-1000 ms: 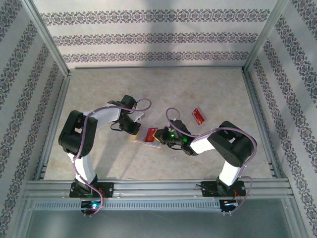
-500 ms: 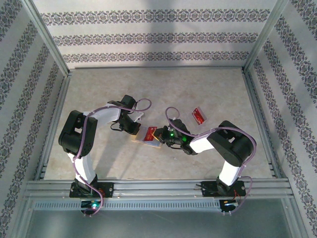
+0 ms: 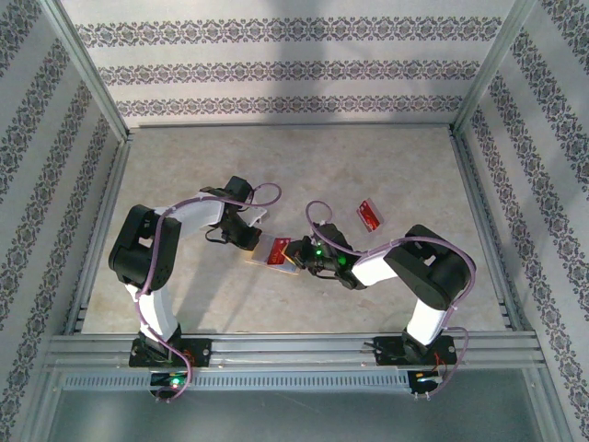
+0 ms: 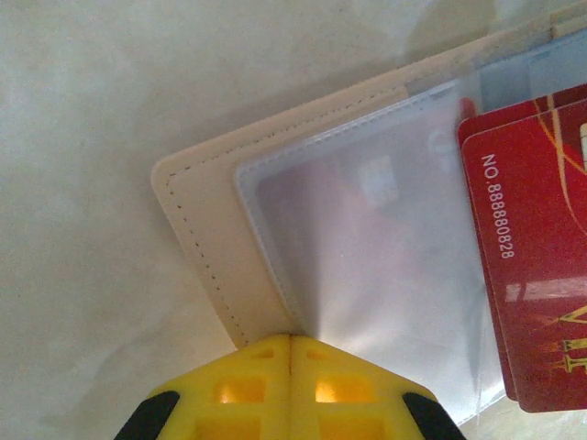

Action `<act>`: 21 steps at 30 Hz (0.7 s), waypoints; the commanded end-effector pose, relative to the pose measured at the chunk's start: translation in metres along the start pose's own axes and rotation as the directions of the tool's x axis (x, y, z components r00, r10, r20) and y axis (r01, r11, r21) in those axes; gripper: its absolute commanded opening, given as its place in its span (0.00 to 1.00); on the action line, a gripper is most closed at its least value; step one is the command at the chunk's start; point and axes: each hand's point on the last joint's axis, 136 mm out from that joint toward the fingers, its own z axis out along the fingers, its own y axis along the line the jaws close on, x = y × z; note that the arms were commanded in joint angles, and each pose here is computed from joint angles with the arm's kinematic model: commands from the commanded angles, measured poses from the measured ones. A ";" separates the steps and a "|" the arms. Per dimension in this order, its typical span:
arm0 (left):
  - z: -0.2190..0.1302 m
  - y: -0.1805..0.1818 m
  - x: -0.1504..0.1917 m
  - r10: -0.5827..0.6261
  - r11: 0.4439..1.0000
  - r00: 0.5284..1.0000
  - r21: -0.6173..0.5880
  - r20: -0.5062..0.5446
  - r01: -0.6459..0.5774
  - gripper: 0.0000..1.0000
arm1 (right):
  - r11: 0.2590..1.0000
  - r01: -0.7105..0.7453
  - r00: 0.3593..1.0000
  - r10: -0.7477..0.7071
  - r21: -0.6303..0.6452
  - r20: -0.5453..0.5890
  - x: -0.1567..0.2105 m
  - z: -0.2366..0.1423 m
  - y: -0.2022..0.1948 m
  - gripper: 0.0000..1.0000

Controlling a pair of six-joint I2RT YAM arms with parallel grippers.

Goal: Put the credit cards into the card holder

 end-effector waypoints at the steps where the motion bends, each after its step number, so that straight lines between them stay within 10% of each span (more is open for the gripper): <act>1: 0.014 -0.005 0.016 0.008 1.000 0.998 0.000 -0.068 -0.008 0.00 | 1.000 0.013 1.000 -0.013 -0.002 0.018 0.000 -0.003 -0.002 0.00; 21: 0.014 -0.004 0.015 0.008 1.000 0.998 -0.002 -0.066 -0.008 0.00 | 1.000 -0.004 1.000 0.004 0.013 0.029 -0.002 0.002 -0.012 0.00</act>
